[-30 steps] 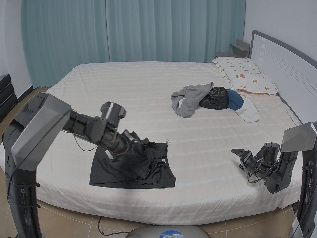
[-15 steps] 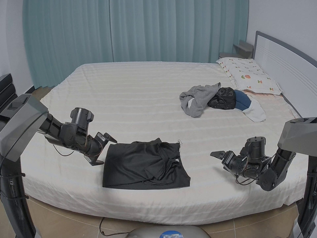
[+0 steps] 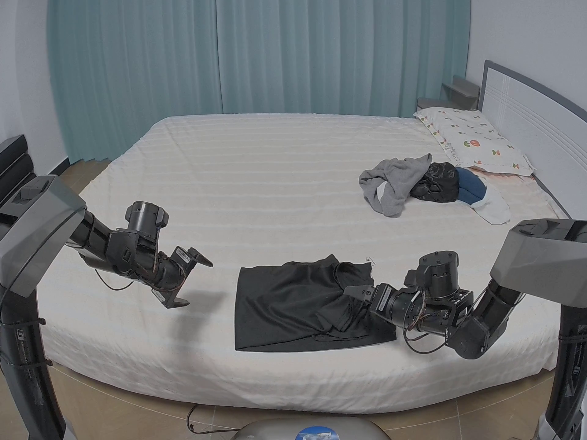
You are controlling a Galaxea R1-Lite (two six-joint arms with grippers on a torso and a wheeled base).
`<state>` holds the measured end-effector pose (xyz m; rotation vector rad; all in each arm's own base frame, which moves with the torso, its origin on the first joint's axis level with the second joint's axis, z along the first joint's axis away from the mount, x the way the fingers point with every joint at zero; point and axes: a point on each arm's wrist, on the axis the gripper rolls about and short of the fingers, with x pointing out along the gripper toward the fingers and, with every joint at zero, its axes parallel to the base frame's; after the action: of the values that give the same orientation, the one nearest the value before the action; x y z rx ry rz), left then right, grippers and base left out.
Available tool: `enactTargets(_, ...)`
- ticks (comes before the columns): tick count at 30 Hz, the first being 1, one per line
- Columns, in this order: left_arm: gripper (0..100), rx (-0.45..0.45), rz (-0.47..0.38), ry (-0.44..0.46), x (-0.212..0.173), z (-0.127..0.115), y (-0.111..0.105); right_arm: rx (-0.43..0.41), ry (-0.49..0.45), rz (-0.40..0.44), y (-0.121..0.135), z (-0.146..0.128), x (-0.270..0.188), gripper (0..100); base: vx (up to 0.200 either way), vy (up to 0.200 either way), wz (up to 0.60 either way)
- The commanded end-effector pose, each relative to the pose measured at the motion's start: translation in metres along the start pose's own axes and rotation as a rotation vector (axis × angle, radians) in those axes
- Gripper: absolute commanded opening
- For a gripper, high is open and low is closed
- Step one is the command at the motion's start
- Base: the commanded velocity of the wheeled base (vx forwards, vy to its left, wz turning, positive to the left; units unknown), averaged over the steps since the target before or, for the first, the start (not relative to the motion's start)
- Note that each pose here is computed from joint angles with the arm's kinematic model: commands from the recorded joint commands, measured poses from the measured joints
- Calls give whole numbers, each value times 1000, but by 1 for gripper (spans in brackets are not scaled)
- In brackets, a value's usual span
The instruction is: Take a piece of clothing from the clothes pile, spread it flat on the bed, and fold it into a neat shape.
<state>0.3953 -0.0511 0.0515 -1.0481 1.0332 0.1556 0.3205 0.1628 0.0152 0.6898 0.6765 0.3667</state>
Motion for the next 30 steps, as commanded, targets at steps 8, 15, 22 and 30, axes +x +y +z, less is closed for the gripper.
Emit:
enactTargets(8,100,8,10,2,4,-1,1,-2,43,-12,-12,-19,7,100,0,0,0)
enactTargets(15,100,7,8,2,3,-1,1,-3,41,-31,-16,-21,4,100,0,0,0)
enactTargets(22,100,7,8,2,4,-1,1,-7,46,-48,-20,-24,-8,100,0,0,0)
enactTargets(30,100,7,7,1,3,-1,1,-4,59,-61,-25,-28,-5,100,0,0,0)
